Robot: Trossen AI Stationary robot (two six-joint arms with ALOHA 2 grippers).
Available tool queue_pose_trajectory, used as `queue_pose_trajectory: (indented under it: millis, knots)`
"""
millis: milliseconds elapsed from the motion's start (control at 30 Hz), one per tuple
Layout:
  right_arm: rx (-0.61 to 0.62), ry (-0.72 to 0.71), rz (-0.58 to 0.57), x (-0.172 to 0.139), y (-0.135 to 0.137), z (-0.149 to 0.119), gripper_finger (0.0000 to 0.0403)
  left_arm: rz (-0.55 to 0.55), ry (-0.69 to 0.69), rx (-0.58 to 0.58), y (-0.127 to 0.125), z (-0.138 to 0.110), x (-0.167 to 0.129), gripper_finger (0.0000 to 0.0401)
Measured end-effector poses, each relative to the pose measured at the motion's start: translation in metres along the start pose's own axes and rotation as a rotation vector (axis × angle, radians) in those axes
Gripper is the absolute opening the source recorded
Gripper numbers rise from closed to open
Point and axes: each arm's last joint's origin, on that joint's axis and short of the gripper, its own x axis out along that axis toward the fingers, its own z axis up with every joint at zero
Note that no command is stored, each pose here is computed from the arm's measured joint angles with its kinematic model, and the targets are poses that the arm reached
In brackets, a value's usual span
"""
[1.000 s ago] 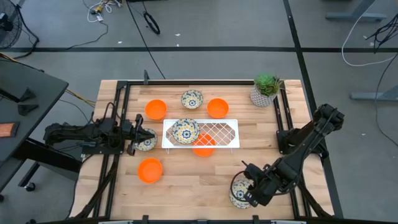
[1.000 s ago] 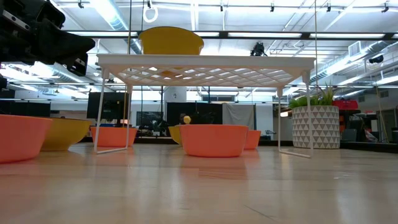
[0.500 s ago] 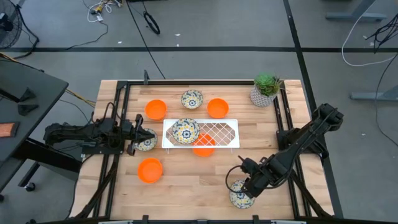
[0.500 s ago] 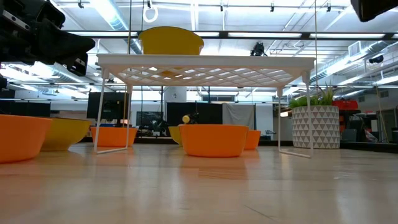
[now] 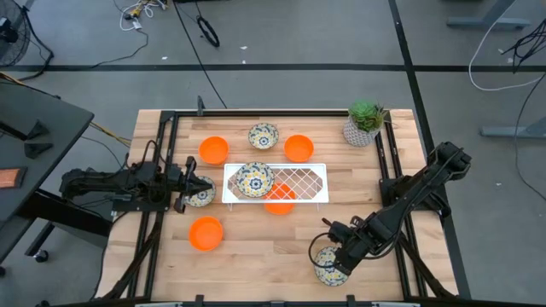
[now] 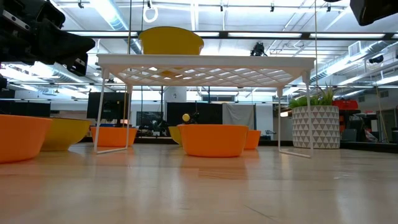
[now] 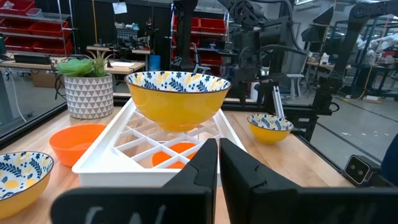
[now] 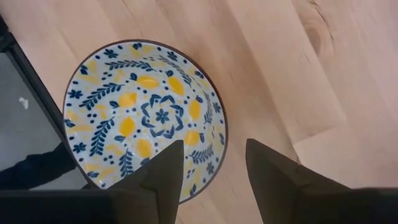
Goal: Pick & Place Mini bowls
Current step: Stack the white patterned bowl on the white patterned bowl on the shelf
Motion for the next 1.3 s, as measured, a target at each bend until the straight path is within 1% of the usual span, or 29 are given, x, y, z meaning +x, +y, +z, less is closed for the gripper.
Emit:
queue_pose_trajectory:
  millis: [333,567,967,1100,1300]
  knots:
    - [-0.044,-0.009,0.024,0.013,-0.005,-0.002,0.0173,0.0,0.0,0.0,0.0,0.0,0.0,0.0023]
    - [-0.073,-0.008,0.02,0.019,-0.01,-0.004,0.0173,0.0,0.0,0.0,0.0,0.0,0.0,0.0023]
    - [-0.076,0.0,0.001,0.026,-0.016,-0.007,0.017,0.0,0.0,0.0,0.0,0.0,0.0,0.0023]
    - [-0.075,-0.003,0.01,0.026,-0.015,-0.006,0.0154,0.0,0.0,0.0,0.0,0.0,0.0,0.0023]
    - [-0.074,-0.002,0.016,0.026,-0.014,-0.006,0.0108,0.0,0.0,0.0,0.0,0.0,0.0,0.0023]
